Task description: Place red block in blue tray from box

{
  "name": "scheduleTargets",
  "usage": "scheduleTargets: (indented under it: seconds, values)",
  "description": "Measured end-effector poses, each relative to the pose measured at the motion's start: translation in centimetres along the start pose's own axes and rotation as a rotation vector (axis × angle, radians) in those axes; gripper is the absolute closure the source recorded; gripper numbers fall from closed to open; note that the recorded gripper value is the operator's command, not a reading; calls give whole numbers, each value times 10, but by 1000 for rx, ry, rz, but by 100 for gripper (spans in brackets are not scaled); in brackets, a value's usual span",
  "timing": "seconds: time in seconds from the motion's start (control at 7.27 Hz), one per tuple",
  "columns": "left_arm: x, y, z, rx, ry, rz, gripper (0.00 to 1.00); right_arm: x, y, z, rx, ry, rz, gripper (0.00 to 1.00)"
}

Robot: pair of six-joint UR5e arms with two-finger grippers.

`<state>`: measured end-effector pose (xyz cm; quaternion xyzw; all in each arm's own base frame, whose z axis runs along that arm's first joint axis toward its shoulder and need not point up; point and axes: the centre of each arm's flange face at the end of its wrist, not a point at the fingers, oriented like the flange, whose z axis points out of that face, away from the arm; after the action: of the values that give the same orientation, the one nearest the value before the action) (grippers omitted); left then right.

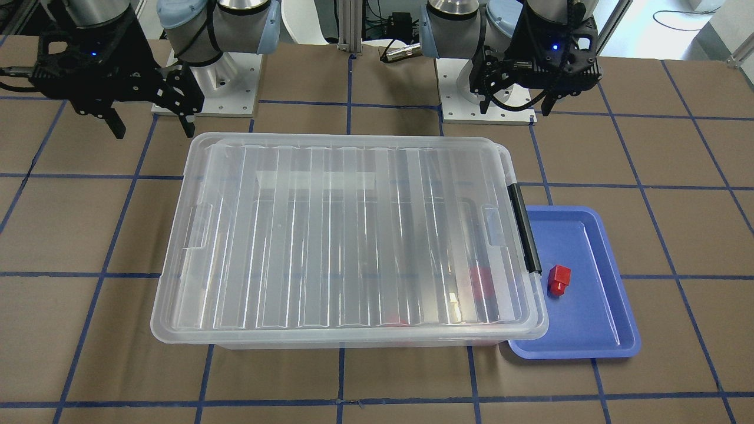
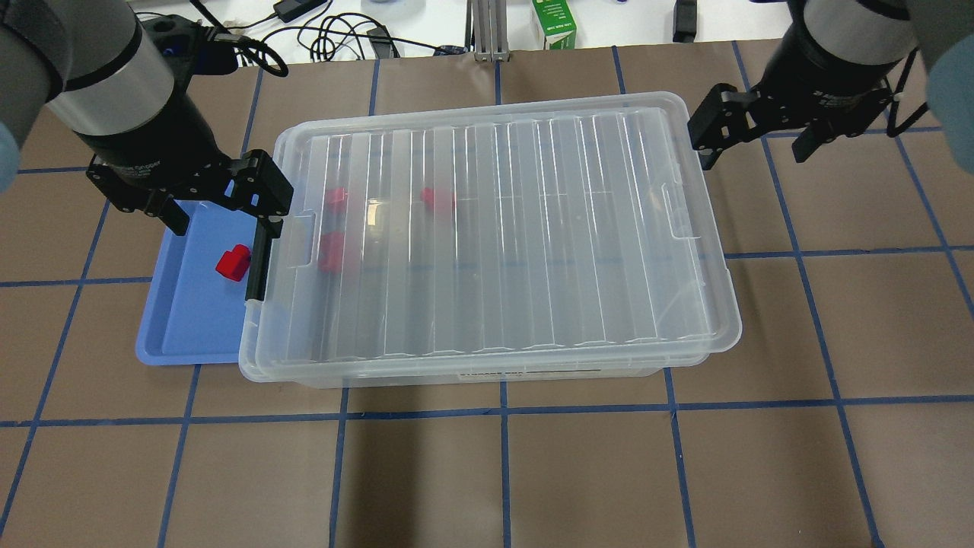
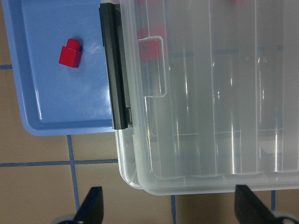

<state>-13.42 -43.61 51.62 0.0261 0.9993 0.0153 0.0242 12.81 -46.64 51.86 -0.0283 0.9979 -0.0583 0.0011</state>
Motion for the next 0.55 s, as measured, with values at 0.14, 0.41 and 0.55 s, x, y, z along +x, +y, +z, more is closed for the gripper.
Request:
scheduleTargets:
  seconds: [0.14,0.41,0.55]
  values:
    - [1,1,-1,1,0,2,0,-9,2,-1,1,-1,-9,0]
    - [-3,-2,-1,8,0,12,0,-13,3,0,-5,-1,-16,0]
    - [-5,-6,4,0,-1,19,0,-14,3,2,-8,-2,-16,0]
